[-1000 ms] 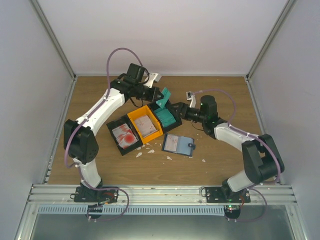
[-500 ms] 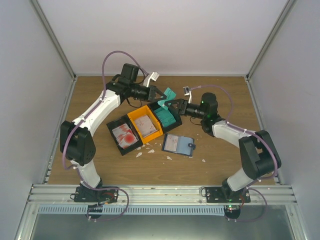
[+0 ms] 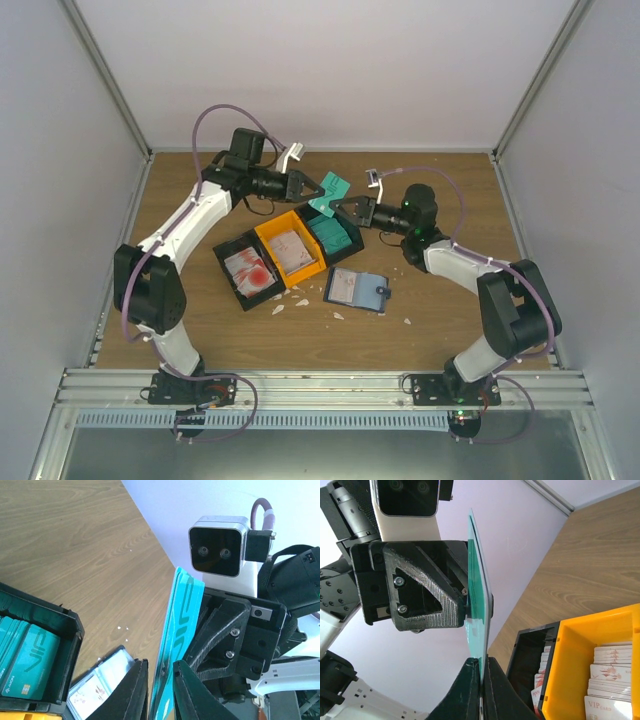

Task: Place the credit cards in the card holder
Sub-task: Pick up the credit card from the storage box.

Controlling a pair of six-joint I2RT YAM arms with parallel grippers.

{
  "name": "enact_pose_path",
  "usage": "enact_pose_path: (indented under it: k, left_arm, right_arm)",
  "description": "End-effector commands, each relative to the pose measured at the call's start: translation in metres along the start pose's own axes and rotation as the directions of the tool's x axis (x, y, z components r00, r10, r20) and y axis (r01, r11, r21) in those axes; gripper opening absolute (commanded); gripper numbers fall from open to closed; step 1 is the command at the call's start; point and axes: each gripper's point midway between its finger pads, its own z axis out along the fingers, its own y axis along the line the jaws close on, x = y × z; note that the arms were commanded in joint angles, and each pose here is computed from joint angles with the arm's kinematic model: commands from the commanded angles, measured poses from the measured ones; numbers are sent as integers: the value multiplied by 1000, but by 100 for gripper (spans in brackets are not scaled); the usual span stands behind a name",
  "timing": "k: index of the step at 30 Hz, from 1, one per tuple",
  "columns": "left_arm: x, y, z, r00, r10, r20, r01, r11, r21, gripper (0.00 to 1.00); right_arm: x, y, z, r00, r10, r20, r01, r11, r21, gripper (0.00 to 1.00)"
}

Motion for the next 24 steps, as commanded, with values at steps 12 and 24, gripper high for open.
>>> enact_pose_path:
  k: [12,24]
  left_arm:
    - [3,-11,-26,999,34,39,-36,999,31,20]
    - [6,2,-22,999,14,36,-13,1000,-11,19]
  right_arm:
    - [-8,10,-13,999,-11,43,14,999,-53,0]
    - [-8,25,-14,999,-42,21,44,995,-88,0]
